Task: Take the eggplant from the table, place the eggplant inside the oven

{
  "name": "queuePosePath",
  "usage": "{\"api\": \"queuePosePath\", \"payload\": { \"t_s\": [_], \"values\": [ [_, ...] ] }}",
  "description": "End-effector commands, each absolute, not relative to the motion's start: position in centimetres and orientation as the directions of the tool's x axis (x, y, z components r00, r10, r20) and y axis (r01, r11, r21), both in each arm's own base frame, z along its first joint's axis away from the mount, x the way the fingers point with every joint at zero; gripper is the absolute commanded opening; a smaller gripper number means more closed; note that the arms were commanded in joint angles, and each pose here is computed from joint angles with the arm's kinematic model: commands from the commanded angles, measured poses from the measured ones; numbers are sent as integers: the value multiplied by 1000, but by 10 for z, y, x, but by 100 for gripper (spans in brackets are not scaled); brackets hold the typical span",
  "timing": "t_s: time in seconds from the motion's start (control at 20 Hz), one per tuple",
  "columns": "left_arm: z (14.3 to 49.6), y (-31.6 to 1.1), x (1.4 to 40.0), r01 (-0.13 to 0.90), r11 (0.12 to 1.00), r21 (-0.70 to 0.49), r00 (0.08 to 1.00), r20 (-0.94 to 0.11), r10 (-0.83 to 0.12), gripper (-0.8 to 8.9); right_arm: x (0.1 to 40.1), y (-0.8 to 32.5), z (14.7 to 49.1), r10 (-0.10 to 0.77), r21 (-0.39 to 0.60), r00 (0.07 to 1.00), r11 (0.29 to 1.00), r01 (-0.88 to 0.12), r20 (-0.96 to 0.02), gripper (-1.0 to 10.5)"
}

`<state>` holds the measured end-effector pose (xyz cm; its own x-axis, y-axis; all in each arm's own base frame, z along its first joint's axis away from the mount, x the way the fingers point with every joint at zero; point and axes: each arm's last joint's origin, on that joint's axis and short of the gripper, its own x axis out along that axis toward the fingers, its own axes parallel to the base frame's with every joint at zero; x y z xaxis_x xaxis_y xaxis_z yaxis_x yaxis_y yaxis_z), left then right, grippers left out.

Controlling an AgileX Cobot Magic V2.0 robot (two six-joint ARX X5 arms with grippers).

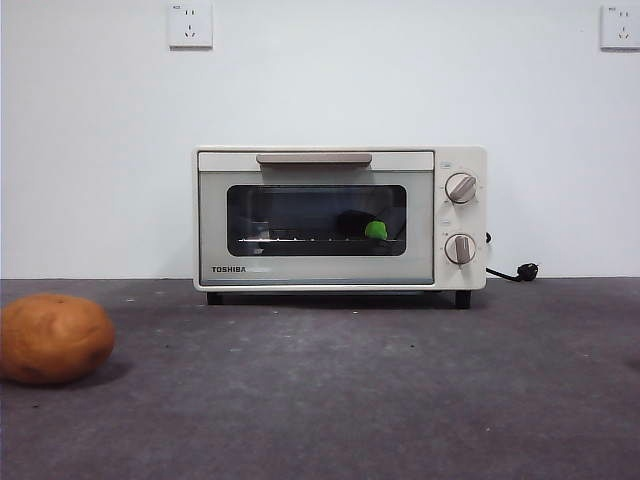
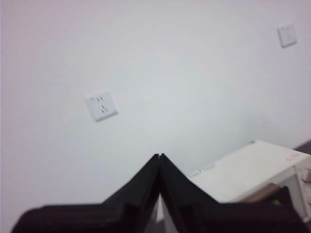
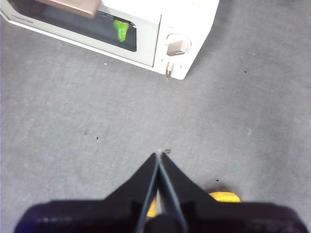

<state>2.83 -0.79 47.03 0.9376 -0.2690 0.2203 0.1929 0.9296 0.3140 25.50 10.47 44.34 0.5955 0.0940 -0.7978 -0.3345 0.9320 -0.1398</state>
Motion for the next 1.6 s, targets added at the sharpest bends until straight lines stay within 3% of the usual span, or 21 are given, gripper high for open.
{"api": "queuePosePath", "payload": {
  "t_s": [0.05, 0.25, 0.5, 0.7, 0.85, 1.2, 1.3, 1.6],
  "values": [
    [444, -8, 34, 168, 925, 340, 920, 284, -271, -4, 257, 106, 441, 92, -135, 585, 933, -333, -806, 1],
    [366, -10, 60, 170, 930, 325, 912, 306, -274, -4, 258, 106, 441, 93, -135, 588, 934, -332, -804, 1],
    [276, -8, 82, 177, 941, 289, 961, 156, -228, -4, 258, 106, 441, 93, -135, 588, 934, -332, -804, 1],
    [232, -4, 87, 153, 951, 269, 979, 89, -183, -4, 258, 106, 441, 92, -135, 587, 934, -332, -804, 1],
    [206, -3, 89, 123, 973, 194, 989, 53, -135, -4, 258, 106, 441, 93, -135, 588, 934, -332, -804, 1],
    [155, -3, 97, 142, 989, 34, 984, -110, -137, -4, 258, 106, 441, 93, -135, 588, 934, -332, -804, 1],
    [150, -3, 96, 142, 990, 18, 978, -158, -137, -4, 258, 106, 441, 92, -135, 587, 934, -332, -804, 1],
    [150, -3, 96, 137, 989, -64, 976, -159, -145, -4, 258, 106, 441, 93, -135, 588, 934, -332, -804, 1]
  ]
}}
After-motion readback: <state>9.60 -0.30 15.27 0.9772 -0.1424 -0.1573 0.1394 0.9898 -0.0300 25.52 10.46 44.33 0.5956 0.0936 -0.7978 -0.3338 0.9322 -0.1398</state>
